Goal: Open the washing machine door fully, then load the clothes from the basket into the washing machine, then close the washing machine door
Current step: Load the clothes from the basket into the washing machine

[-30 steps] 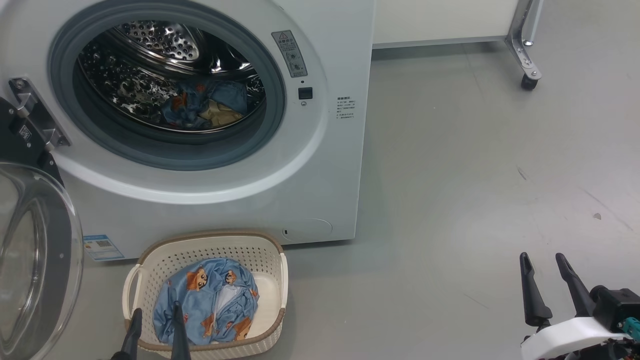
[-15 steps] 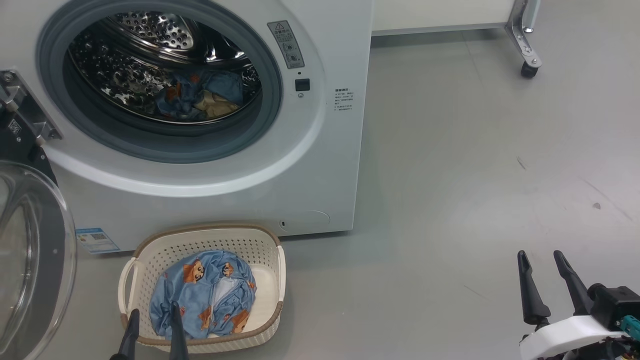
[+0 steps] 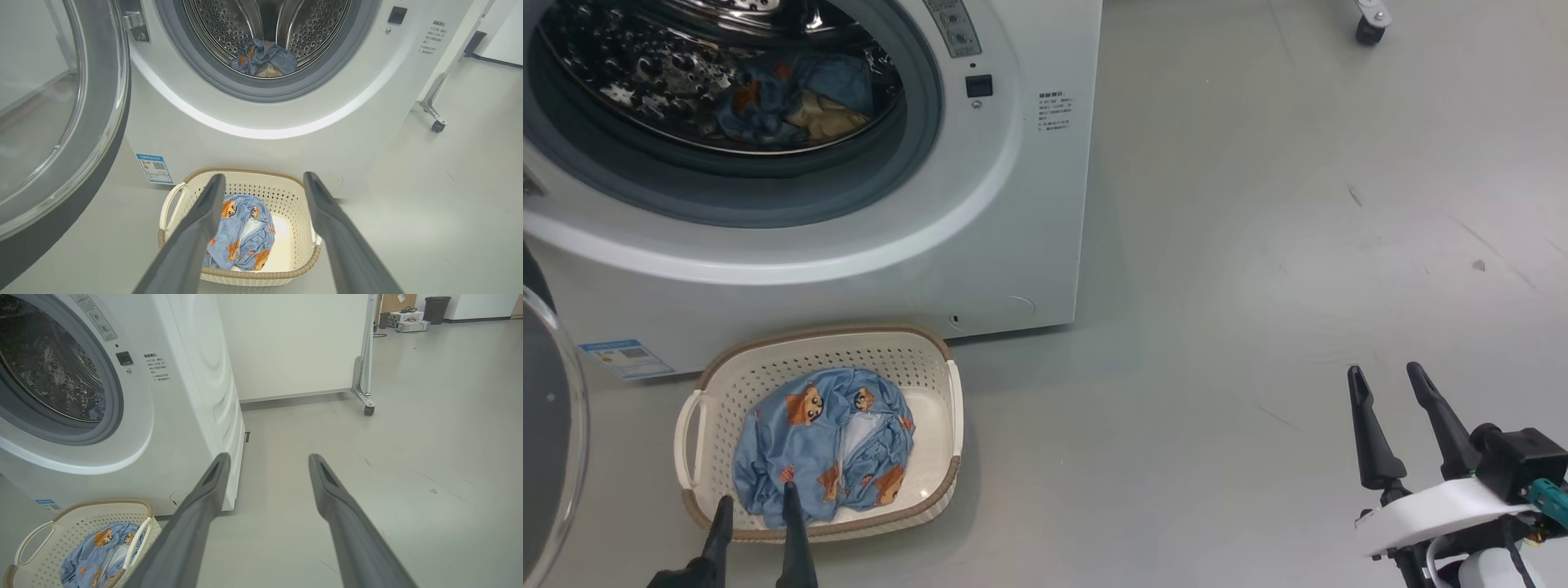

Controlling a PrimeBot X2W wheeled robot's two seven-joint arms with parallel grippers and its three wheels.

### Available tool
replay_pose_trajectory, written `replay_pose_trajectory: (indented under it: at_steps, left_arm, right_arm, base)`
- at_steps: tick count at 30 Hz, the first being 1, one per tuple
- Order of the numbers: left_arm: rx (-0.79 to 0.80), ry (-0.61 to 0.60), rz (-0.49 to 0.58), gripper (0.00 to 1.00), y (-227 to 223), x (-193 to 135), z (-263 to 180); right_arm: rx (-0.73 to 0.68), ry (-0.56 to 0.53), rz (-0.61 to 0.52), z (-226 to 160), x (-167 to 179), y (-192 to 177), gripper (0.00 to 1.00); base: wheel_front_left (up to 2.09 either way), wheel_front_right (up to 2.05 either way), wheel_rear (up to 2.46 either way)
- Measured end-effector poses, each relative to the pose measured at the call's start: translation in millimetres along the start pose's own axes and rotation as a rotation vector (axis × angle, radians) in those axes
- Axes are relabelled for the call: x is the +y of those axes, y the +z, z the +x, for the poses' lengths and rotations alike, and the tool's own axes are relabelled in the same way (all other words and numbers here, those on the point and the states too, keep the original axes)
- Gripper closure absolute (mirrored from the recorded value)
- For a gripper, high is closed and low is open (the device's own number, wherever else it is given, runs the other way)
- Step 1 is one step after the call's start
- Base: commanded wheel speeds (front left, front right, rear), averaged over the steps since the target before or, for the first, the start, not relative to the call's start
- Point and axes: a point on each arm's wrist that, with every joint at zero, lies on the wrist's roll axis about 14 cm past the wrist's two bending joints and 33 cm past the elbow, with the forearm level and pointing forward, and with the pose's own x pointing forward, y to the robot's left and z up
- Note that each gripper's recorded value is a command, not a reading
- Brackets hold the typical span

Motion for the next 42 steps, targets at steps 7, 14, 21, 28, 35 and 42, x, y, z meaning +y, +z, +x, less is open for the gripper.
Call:
replay_pose_trajectory:
  at_steps: [7,14,21,28,35,42]
  left_arm:
    - [0.102,-0.004,-0.002,0.00,-22,0,28]
    - [0.214,0.004,0.007,0.00,-49,8,58]
    - [0.351,0.010,0.028,0.00,-83,16,88]
    - [0.500,0.036,0.025,0.00,-124,26,115]
    - [0.600,0.072,0.031,0.00,-155,42,145]
    - [0.694,0.094,0.013,0.00,-184,46,157]
  right_arm:
    - [0.006,-0.024,-0.001,15,-8,-2,0.00]
    - [0.019,-0.054,0.004,30,-18,-8,0.00]
    - [0.045,-0.076,-0.006,46,-29,-19,0.00]
    - [0.075,-0.092,-0.013,64,-39,-33,0.00]
    - [0.117,-0.101,-0.027,77,-48,-52,0.00]
    - [0.164,-0.114,-0.033,80,-55,-70,0.00]
  base:
    - [0.00,0.00,0.00]
    - [0.00,0.00,0.00]
    - [0.00,0.00,0.00]
    - [0.00,0.00,0.00]
    - [0.00,0.00,0.00]
    - [0.00,0.00,0.00]
